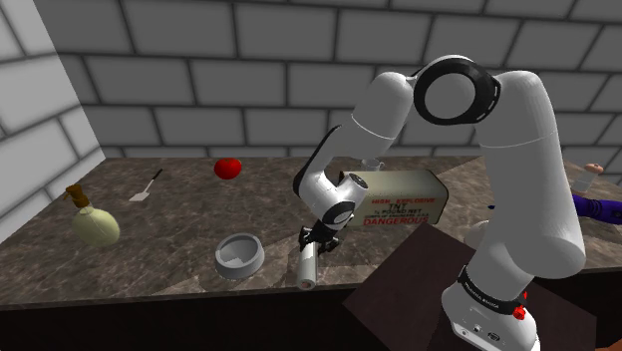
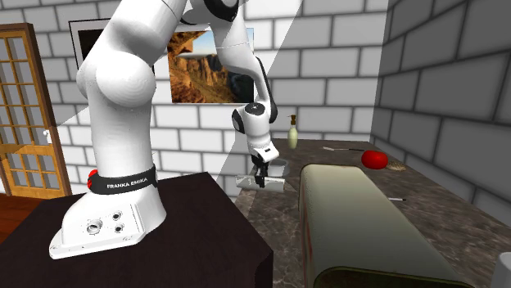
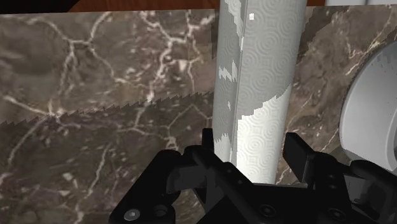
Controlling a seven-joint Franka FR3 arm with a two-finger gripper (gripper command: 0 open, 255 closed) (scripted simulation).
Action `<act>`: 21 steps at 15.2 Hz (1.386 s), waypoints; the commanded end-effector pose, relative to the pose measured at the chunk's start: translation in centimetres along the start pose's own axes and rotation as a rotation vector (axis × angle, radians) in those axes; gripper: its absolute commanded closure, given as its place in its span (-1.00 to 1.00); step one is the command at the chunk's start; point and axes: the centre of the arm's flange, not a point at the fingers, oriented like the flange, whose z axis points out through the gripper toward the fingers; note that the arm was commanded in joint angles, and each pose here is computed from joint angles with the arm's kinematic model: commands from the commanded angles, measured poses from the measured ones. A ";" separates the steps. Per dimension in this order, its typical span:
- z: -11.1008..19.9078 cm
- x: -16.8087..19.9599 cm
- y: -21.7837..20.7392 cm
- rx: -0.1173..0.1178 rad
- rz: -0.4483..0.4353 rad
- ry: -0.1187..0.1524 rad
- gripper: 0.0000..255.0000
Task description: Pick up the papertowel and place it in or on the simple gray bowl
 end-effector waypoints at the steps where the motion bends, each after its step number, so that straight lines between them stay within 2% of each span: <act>1: 0.0 0.0 0.0 0.000 0.000 0.000 1.00; 9: 0.0 0.0 0.0 0.000 0.000 0.000 1.00; 21: -5.9 0.0 -2.4 0.000 0.000 0.000 1.00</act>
